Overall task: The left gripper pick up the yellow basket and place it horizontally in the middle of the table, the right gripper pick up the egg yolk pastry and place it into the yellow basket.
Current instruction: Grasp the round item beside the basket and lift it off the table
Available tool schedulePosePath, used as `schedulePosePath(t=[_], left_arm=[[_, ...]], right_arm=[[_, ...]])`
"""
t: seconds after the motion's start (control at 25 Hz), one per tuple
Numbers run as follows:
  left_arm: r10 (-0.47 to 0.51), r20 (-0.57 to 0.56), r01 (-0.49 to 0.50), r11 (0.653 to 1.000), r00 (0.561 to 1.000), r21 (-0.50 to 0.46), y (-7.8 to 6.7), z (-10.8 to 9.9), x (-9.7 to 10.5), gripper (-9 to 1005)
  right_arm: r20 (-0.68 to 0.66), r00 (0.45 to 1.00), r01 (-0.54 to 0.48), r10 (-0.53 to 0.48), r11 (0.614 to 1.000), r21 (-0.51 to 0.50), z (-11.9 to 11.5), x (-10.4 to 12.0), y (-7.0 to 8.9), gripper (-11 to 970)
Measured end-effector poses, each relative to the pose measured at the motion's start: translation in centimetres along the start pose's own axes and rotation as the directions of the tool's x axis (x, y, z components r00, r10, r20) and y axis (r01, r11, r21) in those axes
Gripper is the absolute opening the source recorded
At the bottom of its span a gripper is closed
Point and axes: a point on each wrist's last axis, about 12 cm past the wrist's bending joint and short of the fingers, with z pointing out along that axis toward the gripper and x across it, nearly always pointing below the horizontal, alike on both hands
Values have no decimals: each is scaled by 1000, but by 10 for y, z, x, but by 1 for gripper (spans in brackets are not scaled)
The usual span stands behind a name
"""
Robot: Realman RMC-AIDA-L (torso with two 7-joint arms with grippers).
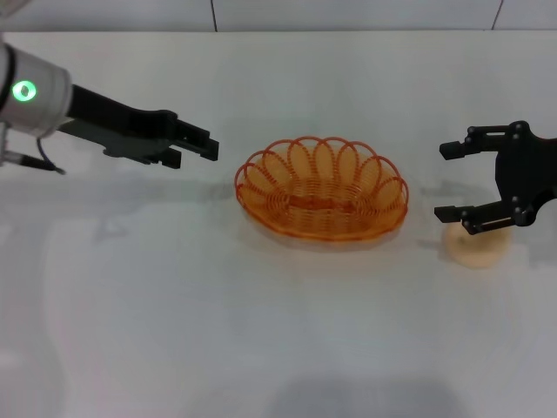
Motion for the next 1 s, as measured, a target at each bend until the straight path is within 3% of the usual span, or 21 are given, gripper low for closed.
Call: schedulePosePath(t=[0.16,0.36,0.4,0.44,0.52,0.76,1.0], left_arm=[[174,75,-180,981,982,76,8,-14,13,676],[388,266,-429,896,882,114,28,-34,40,680],[388,266,-429,896,882,114,28,-34,40,681],[482,364,-545,833,797,91,40,-44,58,682],[527,395,-598,798,752,74,45,-49,69,683],[679,428,-765,642,596,46,55,-49,108,689],[687,488,-811,579,538,79,64,-51,129,694]], right_arm=[[-1,999,-44,44,999,5,0,0,-1,811],[-13,995,-103,104,994,23,-1,3,-2,812],[-17,994,-109,109,994,24,-1,4,-2,812],[-21,993,-114,115,993,25,-2,4,-2,812],[-29,992,-126,127,992,27,-5,6,-3,812],[-74,981,-176,178,984,24,-13,13,-1,810],[-129,969,-210,211,977,27,-13,16,-3,809]])
